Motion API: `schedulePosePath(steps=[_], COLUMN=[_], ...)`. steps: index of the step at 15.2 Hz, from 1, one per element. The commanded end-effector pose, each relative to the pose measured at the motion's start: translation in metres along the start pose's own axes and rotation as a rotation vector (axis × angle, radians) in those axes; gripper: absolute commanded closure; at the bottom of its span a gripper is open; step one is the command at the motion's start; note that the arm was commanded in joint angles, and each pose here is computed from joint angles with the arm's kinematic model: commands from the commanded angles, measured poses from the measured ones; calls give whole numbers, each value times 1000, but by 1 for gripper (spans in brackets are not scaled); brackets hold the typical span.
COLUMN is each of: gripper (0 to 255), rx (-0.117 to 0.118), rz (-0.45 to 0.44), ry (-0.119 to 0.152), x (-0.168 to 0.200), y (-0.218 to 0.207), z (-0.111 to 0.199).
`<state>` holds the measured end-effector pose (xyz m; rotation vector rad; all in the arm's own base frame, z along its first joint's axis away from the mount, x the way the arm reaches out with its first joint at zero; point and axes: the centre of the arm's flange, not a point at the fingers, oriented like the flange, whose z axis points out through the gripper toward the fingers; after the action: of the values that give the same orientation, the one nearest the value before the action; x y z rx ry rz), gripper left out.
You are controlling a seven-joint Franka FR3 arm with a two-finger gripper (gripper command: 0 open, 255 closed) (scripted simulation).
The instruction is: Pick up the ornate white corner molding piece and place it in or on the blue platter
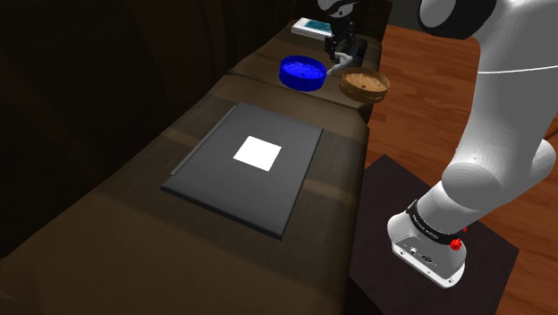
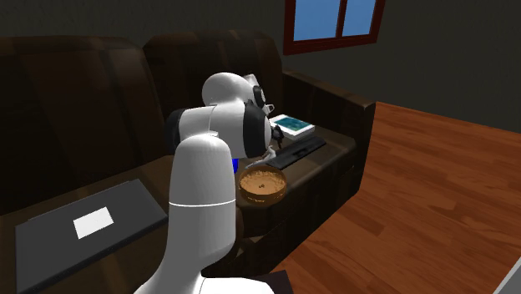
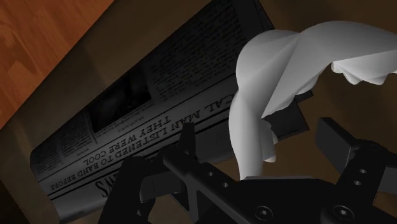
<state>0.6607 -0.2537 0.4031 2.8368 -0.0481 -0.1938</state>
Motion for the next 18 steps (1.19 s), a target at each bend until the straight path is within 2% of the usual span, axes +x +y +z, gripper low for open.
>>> schedulePosePath(steps=[1, 7, 8, 18], gripper=[0, 0, 255, 255], rx=[0, 0, 0, 0], rz=[0, 0, 0, 0], ry=[1, 1, 1, 1], x=[0, 0, 0, -1], y=[0, 0, 0, 2], z=[3, 3, 3, -2])
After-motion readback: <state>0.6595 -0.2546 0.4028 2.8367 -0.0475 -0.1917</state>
